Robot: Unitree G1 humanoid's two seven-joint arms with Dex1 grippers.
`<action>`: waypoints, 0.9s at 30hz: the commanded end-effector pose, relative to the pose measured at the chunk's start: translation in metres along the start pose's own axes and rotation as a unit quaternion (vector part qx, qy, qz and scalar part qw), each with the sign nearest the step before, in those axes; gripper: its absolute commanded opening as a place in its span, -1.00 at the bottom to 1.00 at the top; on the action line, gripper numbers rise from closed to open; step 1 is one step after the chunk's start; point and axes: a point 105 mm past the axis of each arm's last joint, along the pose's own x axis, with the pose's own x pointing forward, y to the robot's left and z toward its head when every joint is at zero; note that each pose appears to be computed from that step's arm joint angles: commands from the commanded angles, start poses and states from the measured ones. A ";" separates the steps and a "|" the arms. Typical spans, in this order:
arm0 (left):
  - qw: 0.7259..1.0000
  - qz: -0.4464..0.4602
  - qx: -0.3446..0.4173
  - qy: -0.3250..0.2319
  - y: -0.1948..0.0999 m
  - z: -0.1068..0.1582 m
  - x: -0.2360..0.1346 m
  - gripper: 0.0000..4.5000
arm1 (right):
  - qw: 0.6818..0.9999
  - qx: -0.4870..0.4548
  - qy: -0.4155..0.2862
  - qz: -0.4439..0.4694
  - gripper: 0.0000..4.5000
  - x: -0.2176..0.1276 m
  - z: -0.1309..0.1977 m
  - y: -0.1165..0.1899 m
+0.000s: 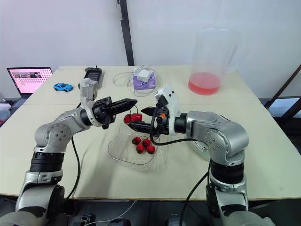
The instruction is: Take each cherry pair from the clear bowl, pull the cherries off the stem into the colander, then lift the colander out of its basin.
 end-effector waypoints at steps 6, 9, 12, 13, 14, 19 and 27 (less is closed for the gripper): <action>1.000 -0.009 0.015 -0.009 -0.006 0.006 0.002 -1.00 | 1.000 0.008 -0.006 -0.001 -0.23 0.005 -0.001 0.004; 1.000 -0.007 0.015 -0.010 -0.006 0.006 0.001 -1.00 | 1.000 0.009 -0.002 0.000 -0.23 0.006 -0.003 0.004; 1.000 -0.007 0.014 -0.007 -0.007 0.004 0.000 -1.00 | 1.000 0.004 0.005 -0.001 -0.23 0.007 -0.005 0.005; 1.000 -0.007 0.014 -0.006 -0.007 0.003 0.000 -1.00 | 1.000 0.004 0.004 0.000 -0.23 0.007 -0.005 0.005; 1.000 -0.007 0.014 -0.005 -0.007 0.003 0.000 -1.00 | 1.000 0.004 0.004 0.000 -0.23 0.008 -0.005 0.005; 1.000 -0.004 0.016 -0.007 -0.007 0.004 0.000 -1.00 | 1.000 0.004 0.004 0.001 -0.23 0.008 -0.004 0.004; 1.000 -0.002 0.018 -0.007 -0.007 0.004 -0.001 -1.00 | 1.000 0.003 0.017 0.014 -0.54 0.004 -0.007 0.007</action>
